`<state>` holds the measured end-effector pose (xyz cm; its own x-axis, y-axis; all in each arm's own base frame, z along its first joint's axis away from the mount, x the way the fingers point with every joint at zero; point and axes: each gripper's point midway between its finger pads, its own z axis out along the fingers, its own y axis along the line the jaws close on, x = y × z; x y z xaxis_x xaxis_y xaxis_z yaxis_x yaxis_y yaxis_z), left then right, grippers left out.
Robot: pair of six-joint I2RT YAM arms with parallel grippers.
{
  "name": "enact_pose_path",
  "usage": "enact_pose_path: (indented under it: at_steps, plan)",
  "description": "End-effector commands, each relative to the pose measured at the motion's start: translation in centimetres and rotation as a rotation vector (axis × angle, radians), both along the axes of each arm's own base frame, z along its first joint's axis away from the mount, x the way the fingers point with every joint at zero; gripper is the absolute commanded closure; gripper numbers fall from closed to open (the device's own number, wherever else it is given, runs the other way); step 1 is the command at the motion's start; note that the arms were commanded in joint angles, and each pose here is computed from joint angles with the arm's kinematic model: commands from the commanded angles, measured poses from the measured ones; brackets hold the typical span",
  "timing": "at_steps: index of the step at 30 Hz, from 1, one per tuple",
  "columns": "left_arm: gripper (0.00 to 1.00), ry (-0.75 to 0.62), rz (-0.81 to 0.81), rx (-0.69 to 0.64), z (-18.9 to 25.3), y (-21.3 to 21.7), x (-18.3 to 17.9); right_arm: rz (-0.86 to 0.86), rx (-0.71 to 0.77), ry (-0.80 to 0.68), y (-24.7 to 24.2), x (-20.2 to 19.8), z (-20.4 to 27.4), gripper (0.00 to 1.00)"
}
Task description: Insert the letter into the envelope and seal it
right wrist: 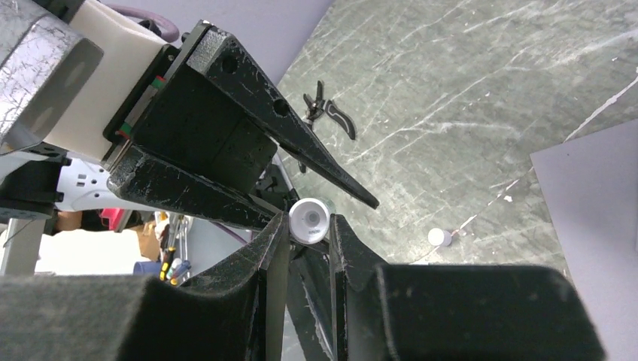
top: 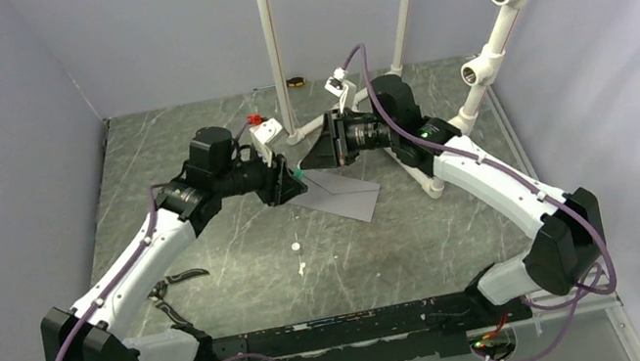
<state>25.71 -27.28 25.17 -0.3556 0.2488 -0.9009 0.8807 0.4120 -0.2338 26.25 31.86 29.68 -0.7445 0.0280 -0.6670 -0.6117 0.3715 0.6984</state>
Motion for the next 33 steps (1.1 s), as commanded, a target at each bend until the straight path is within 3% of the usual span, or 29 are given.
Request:
enact_pose_path:
  at_steps: [1,6,10,12,14,16,19,27,31,33]
  plan:
    - [0.58,-0.081,-0.013,-0.031,3.3,-0.5,0.9,0.006,0.034,-0.018,0.4,0.5,1.7,1.00]
    - [0.79,-0.090,-0.008,-0.038,3.6,-0.5,1.2,0.022,0.031,-0.022,0.5,0.4,1.6,0.99]
    - [0.87,-0.104,-0.014,-0.058,4.3,-0.6,1.2,0.029,0.014,-0.034,0.4,0.4,1.4,0.96]
    - [0.95,-0.104,-0.024,-0.061,4.4,-0.7,1.2,0.030,0.013,-0.041,0.4,0.3,1.6,0.92]
    - [0.97,-0.110,-0.048,-0.066,4.7,-0.8,0.9,0.025,0.017,-0.053,0.3,0.3,2.0,0.78]
    - [0.98,-0.114,-0.071,-0.065,5.0,-0.7,0.5,-0.001,0.010,-0.076,0.0,0.6,2.3,0.54]
    - [0.98,-0.122,-0.121,-0.070,5.8,-0.8,-0.4,0.036,0.023,-0.143,-0.1,0.0,3.2,0.42]
    - [0.98,-0.067,-0.339,-0.123,7.9,-1.7,-3.7,0.212,0.042,-0.332,-0.4,-2.5,5.9,0.44]
    - [0.98,-0.048,-0.381,-0.119,8.3,-1.6,-4.4,0.259,0.055,-0.378,-0.5,-3.4,7.0,0.45]
    - [0.98,-0.061,-0.386,-0.119,8.6,-1.6,-4.5,0.271,0.065,-0.389,-0.5,-3.7,7.2,0.50]
